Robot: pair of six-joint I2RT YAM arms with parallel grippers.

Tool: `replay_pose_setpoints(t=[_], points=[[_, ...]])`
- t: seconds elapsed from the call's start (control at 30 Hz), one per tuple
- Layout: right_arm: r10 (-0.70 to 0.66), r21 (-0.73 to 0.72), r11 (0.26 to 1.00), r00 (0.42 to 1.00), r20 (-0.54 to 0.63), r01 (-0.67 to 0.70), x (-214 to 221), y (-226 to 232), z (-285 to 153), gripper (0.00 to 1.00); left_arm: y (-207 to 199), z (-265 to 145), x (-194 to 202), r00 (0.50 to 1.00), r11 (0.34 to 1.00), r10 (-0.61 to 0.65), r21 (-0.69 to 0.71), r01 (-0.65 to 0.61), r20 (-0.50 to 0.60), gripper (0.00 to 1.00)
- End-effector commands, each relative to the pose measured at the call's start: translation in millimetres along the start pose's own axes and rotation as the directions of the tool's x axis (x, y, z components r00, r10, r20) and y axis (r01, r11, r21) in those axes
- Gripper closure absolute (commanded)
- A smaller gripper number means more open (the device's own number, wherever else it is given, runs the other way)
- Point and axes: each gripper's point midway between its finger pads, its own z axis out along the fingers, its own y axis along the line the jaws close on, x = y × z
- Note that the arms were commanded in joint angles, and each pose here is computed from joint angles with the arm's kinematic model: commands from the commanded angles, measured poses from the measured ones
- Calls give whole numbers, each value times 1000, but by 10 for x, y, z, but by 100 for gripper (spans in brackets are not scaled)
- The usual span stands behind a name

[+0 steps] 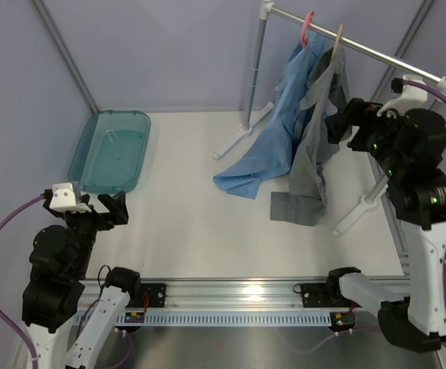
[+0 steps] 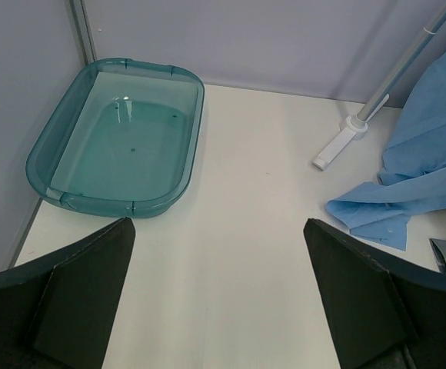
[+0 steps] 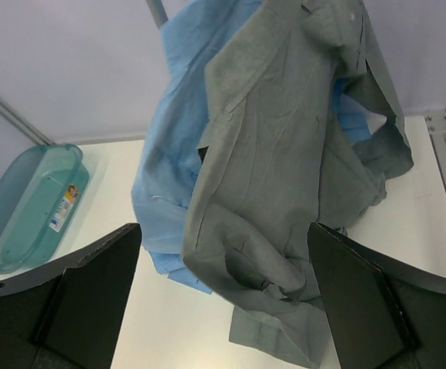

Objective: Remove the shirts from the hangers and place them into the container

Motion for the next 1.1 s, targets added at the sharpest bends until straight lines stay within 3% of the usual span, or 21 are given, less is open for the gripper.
replay_pose_setpoints(t=[0.0,0.37,0.53,0.77,0.8,1.07], points=[[16,96,995,998,-68,-10,87,-60,357,0,-50,40,2,1000,1000,-13,21,13,5,1],[25,338,941,997,-73,1,92,-213,1118,7,-19,60,120,1000,1000,-11,9,11,-11,1],[4,381,924,997,-79,27,155,-288,1306,17,-12,53,119,1000,1000,-11,7,11,-7,1],[-5,389,920,997,-73,34,145,-303,1353,35,-23,50,119,1000,1000,-14,13,14,-8,1],[-7,386,922,998,-68,33,129,-298,1345,42,-31,46,115,1000,1000,-13,18,14,-6,1],[-42,393,917,997,-70,66,102,-323,1325,67,-50,39,95,1000,999,-17,27,17,-5,1]])
